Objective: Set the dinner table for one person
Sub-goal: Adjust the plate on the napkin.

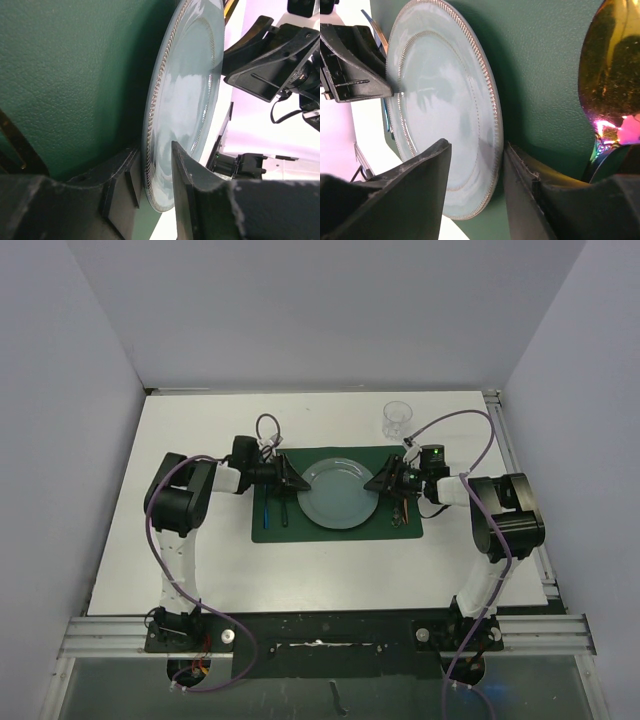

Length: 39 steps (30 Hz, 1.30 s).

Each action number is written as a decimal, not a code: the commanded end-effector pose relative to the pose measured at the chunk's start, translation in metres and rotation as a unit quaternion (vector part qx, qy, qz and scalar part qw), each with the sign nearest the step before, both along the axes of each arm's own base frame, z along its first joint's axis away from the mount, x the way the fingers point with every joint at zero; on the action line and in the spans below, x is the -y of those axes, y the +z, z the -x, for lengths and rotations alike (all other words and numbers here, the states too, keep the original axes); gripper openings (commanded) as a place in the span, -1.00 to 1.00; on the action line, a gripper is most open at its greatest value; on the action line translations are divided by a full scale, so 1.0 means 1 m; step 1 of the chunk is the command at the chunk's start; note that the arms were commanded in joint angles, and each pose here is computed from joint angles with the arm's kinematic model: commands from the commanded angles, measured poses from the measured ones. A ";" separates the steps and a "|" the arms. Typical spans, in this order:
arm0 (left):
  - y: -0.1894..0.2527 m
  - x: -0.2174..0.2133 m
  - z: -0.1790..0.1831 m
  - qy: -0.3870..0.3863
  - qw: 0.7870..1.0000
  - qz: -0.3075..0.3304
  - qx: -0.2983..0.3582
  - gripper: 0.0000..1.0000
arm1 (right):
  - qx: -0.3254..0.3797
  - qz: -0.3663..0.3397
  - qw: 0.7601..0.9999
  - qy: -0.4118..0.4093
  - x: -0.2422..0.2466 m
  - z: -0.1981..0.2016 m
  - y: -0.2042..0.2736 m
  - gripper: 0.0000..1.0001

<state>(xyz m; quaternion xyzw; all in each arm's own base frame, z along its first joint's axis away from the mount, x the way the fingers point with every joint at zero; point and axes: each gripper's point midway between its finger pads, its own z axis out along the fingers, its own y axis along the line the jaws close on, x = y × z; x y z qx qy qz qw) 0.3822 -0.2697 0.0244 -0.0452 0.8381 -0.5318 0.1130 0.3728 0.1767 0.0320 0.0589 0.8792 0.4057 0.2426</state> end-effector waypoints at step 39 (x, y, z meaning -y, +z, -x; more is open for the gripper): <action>0.015 -0.059 -0.022 0.068 0.975 -0.203 0.058 -0.35 | 0.052 -0.004 0.998 0.024 -0.014 -0.005 0.032 -0.05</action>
